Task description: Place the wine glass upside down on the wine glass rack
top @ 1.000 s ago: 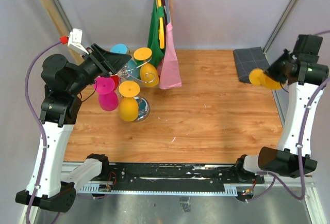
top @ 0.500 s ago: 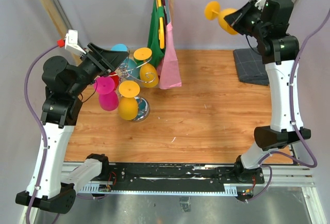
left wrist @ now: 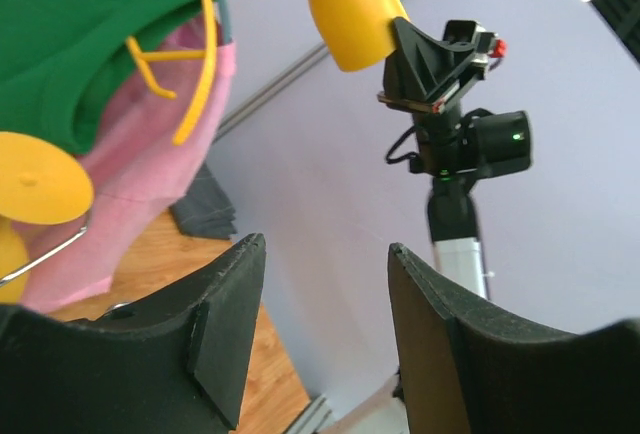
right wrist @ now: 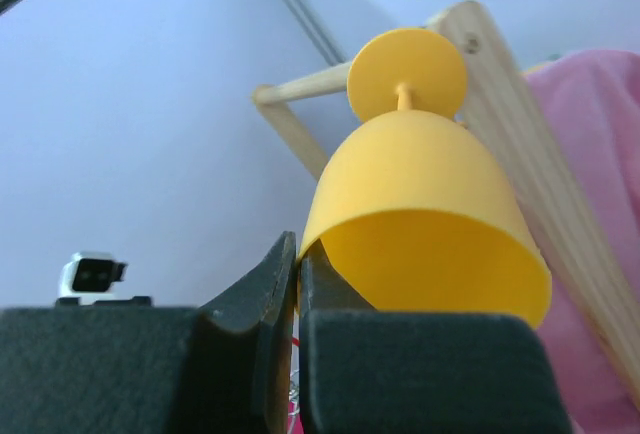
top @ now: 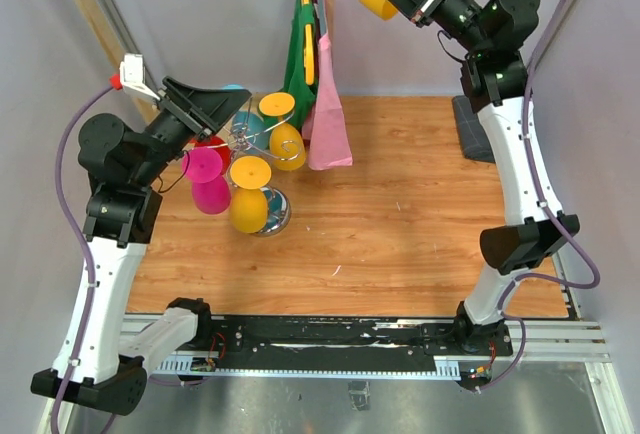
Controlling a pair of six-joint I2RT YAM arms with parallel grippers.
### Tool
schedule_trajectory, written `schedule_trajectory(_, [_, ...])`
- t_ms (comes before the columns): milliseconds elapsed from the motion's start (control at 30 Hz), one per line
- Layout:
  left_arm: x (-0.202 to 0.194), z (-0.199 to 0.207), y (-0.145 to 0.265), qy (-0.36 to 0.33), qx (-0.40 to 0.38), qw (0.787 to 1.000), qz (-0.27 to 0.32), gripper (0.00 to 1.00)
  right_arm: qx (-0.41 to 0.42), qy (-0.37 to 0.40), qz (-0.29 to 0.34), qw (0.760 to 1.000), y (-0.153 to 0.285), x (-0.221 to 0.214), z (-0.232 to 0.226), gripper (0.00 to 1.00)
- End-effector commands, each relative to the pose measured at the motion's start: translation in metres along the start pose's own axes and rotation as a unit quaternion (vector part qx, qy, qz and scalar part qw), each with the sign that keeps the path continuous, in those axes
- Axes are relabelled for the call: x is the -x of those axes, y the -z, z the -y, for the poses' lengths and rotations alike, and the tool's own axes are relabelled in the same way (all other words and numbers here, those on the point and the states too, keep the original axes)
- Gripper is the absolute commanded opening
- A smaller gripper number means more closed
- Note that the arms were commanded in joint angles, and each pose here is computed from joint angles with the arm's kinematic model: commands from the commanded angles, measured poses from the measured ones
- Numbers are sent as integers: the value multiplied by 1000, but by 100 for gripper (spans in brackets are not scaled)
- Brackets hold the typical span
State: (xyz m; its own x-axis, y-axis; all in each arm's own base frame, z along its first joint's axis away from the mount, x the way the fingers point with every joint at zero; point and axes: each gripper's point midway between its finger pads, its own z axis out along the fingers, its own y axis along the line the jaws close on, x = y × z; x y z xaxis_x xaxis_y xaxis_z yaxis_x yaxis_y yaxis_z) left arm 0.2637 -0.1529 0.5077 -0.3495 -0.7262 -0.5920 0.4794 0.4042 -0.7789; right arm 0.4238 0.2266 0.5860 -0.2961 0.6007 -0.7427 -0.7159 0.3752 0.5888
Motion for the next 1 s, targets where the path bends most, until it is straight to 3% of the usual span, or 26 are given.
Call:
schedule_trajectory(0, [-3,26,-2,45,-77,996,-8,57,178,11,-15,984,8,0,-77,1])
schedule_trajectory(300, [-1,35,-2,59,-103,993,-7,58,161,45,-19,986,27,-2,-91,1])
schedule_trajectory(433, [3,38,-1,53,-102,993,-1,58,190,35,-28,981,35,-5,-106,1])
schedule_trajectory(767, [8,54,-3,93,-157,983,-8,58,315,4,-61,947,62,-23,-154,1])
schedule_trajectory(967, [20,63,7,158,-244,957,-7,59,372,-23,-93,923,81,-43,-166,1])
